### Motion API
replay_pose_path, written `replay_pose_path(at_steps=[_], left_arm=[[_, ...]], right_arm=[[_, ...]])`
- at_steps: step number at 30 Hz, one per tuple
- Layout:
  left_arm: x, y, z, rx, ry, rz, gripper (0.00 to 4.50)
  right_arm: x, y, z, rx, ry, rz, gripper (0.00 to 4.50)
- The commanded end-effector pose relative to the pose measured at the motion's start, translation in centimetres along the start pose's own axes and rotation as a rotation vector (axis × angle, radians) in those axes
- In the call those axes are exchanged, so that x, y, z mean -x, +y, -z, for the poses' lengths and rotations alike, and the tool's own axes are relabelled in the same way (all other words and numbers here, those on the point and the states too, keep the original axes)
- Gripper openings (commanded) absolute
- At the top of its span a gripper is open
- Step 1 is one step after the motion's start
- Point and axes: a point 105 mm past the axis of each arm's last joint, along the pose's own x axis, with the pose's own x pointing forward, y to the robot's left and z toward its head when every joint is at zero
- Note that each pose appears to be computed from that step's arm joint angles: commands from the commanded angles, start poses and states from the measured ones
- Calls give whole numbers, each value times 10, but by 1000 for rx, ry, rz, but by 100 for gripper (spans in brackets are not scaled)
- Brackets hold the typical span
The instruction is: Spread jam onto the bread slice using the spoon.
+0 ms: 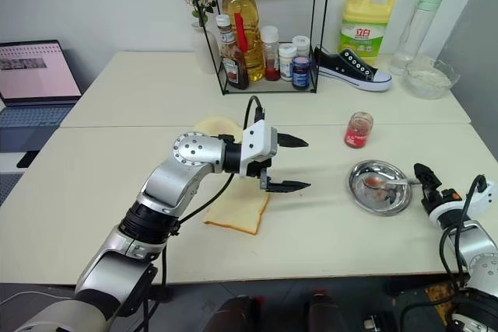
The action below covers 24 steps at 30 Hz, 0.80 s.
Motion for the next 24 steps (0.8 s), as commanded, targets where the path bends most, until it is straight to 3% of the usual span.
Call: replay_pose_path(at_steps=[1, 13, 17, 24], left_arm=[[4, 2, -15, -48, -35, -16, 448], [2, 2, -16, -47, -38, -24, 448], [3, 3, -16, -48, -37, -28, 450], [5, 7, -16, -44, -38, -44, 450]], right_arm=[[-7, 8, 9, -5, 32, -32, 450], [-9, 7, 10, 8, 41, -32, 450], [-9, 6, 10, 6, 38, -28, 362], [-7, 3, 8, 6, 35, -22, 104]])
